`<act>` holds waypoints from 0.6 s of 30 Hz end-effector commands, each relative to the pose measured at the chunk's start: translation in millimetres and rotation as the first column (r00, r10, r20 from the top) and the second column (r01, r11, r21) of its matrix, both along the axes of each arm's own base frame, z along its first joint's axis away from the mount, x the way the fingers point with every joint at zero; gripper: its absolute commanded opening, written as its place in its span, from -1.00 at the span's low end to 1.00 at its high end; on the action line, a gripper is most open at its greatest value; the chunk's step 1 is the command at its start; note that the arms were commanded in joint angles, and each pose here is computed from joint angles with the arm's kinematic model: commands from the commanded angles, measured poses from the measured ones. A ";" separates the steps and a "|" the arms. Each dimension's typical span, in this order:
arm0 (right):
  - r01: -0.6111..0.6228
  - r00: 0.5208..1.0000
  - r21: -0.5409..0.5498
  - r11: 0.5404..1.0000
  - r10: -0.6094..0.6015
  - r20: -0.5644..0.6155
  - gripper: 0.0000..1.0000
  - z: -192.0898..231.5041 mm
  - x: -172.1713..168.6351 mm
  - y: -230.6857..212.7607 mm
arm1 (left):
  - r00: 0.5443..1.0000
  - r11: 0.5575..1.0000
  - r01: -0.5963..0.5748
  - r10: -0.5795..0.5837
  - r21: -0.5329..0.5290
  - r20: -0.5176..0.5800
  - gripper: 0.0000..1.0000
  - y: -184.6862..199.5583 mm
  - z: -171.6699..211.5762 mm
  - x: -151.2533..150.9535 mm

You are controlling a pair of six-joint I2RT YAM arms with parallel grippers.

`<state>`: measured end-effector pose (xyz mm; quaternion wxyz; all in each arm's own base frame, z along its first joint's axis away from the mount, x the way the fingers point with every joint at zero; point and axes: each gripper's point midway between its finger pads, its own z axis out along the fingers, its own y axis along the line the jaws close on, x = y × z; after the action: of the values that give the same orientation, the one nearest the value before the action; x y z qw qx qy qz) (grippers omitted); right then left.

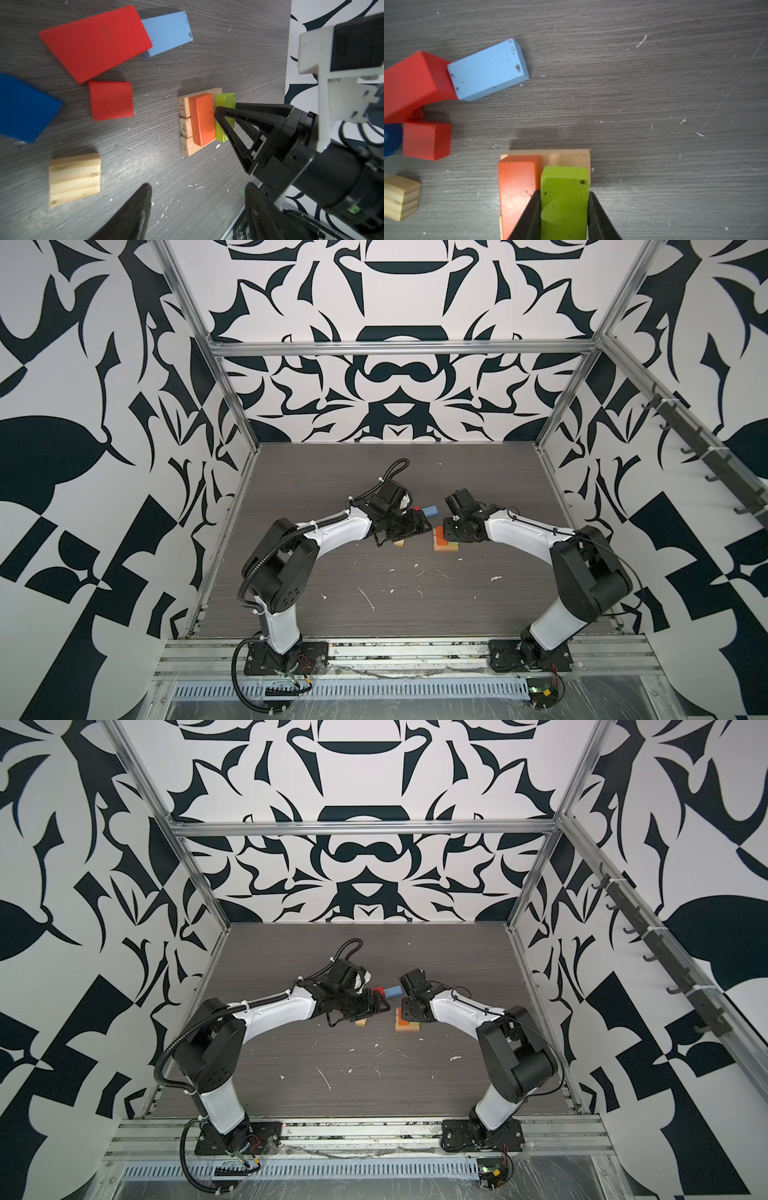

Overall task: Build the wood block tower
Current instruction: 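Lower the green block onto the bars beside the orange block with the right gripper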

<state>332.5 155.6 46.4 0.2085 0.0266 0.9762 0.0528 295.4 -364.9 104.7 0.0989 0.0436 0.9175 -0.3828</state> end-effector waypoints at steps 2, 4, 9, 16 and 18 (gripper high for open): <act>0.013 1.000 0.013 1.000 -0.013 0.027 -0.30 13.2 8.2 1.5 | 1.000 1.000 0.009 -0.009 0.008 -0.007 0.47 3.8 1.7 -4.4; 0.013 1.000 0.012 1.000 -0.014 0.027 -0.29 13.1 8.4 1.4 | 1.000 1.000 0.009 -0.009 0.008 -0.007 0.48 3.9 1.6 -4.6; 0.012 1.000 0.013 1.000 -0.012 0.026 -0.28 13.0 8.4 2.0 | 1.000 1.000 0.008 -0.008 0.009 -0.006 0.47 3.8 1.7 -3.8; 0.014 0.999 0.013 1.000 -0.014 0.029 -0.23 14.5 8.6 1.4 | 1.000 1.000 0.010 -0.010 0.011 -0.008 0.48 3.4 0.2 -4.3; 0.012 0.999 0.016 1.000 -0.012 0.029 -0.23 14.9 8.9 2.4 | 1.000 1.000 0.009 -0.009 0.010 -0.008 0.47 3.2 -0.3 -4.2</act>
<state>331.9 155.3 46.2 0.2072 0.0264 0.9766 0.0522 294.5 -364.2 103.7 0.0964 0.0430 0.9185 -0.3811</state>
